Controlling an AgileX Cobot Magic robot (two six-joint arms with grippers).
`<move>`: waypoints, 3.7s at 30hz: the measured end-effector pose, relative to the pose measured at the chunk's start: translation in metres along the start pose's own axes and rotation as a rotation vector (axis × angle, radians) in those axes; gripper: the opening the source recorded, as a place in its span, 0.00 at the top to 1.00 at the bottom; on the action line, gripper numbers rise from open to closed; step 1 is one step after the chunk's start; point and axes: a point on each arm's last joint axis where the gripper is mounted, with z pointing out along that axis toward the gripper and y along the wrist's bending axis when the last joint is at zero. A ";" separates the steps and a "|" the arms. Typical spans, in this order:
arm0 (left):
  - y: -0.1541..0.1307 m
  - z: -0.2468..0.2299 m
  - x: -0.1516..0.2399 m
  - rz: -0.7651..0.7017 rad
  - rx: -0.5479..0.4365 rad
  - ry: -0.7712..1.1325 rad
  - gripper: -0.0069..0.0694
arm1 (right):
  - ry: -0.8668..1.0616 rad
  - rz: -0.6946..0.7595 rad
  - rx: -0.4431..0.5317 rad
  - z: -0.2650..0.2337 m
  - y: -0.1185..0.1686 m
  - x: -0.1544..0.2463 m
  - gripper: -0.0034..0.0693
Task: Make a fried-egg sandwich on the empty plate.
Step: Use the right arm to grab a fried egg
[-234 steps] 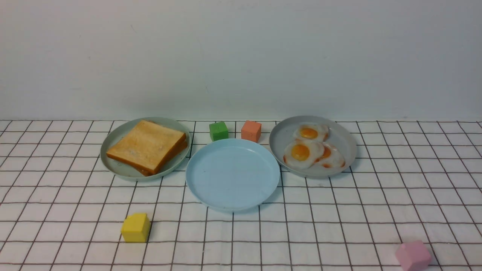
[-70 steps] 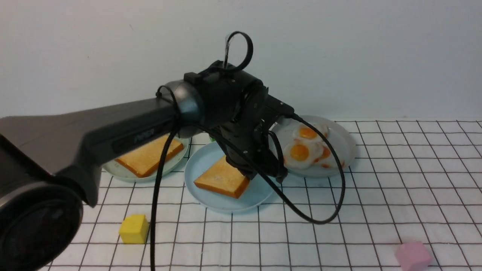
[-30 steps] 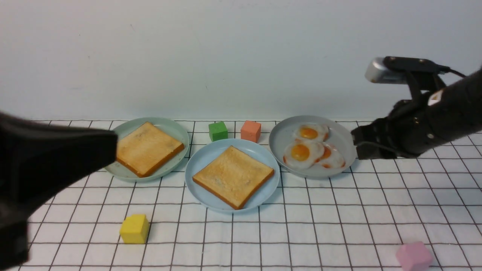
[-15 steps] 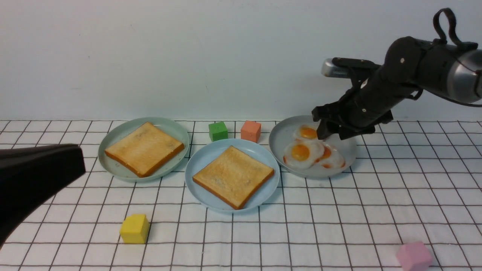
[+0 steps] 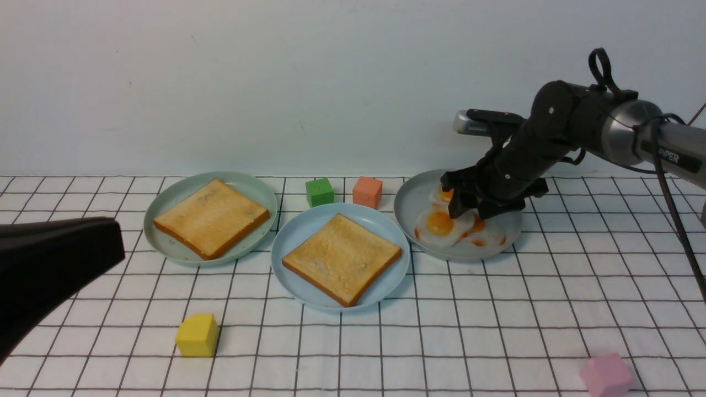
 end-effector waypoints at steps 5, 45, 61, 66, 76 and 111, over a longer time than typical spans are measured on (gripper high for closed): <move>0.000 0.000 0.000 0.000 0.000 0.000 0.93 | -0.009 -0.017 -0.002 0.001 0.000 -0.001 0.37; 0.000 0.000 0.000 -0.003 0.000 0.000 0.93 | -0.086 -0.085 -0.023 -0.013 0.010 -0.011 0.89; 0.001 0.000 0.002 0.002 -0.015 0.027 0.92 | -0.044 -0.097 -0.053 -0.039 0.019 -0.010 0.90; 0.002 0.000 0.003 0.004 -0.017 0.030 0.92 | -0.051 -0.104 -0.057 -0.047 0.021 -0.011 0.91; 0.002 0.000 0.003 0.011 -0.023 0.035 0.91 | -0.085 -0.133 -0.059 -0.065 0.025 -0.016 0.97; 0.003 0.000 0.005 0.014 -0.035 0.059 0.90 | -0.150 -0.146 0.046 -0.012 -0.005 -0.017 0.96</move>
